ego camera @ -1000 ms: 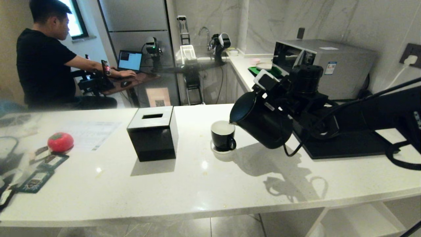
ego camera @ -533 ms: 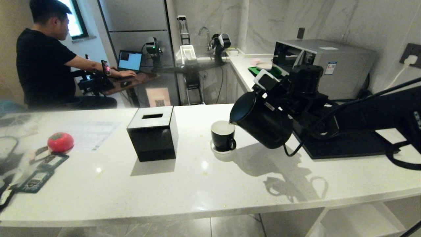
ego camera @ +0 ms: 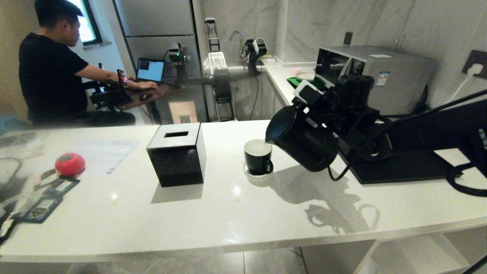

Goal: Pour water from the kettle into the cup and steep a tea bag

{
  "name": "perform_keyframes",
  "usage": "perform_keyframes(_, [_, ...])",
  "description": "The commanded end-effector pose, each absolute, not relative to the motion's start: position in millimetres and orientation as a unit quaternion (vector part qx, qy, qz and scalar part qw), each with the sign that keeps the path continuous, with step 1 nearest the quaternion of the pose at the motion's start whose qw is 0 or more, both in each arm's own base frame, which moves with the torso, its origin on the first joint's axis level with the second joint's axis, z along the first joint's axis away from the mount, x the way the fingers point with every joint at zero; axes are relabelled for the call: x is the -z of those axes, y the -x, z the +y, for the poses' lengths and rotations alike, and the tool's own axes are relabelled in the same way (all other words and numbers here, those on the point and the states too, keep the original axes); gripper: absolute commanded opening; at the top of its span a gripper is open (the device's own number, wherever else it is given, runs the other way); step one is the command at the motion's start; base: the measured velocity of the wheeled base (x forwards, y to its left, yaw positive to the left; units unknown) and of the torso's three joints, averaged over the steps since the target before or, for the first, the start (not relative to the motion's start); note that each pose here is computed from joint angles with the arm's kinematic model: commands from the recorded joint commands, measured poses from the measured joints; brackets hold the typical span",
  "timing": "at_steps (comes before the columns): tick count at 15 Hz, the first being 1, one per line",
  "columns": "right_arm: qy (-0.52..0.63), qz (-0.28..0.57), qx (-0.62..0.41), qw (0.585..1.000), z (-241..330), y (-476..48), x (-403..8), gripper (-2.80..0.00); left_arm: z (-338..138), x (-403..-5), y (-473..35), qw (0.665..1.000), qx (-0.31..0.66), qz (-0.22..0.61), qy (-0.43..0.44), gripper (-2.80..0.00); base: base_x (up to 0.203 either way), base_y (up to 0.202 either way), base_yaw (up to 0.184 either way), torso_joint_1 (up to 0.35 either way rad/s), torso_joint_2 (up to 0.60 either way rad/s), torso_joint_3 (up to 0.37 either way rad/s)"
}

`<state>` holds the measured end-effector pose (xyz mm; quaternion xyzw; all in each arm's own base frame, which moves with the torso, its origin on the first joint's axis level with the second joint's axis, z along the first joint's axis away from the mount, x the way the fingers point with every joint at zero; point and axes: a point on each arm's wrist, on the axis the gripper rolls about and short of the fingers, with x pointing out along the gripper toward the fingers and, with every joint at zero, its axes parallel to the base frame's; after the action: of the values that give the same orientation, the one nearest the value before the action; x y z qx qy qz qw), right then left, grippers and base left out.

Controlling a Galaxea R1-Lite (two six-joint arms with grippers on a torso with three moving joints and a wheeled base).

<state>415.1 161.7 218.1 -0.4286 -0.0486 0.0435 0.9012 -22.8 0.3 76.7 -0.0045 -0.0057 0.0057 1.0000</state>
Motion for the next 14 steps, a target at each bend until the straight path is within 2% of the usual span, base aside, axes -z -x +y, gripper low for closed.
perform_keyframes(1, [0.430, -0.049, -0.043, 0.900, 161.7, -414.8, -217.8, -2.80, 0.3, -76.7, 22.8, 1.000, -0.006, -0.006, 0.005, -2.80, 0.000, 0.000, 0.000, 0.000, 0.00, 0.000])
perform_keyframes(14, [0.406, -0.052, -0.045, 0.911, 162.6, -409.7, -220.5, -2.80, 0.3, -76.7, 22.8, 1.000, -0.006, -0.006, 0.005, -2.80, 0.000, 0.000, 0.000, 0.000, 0.00, 0.000])
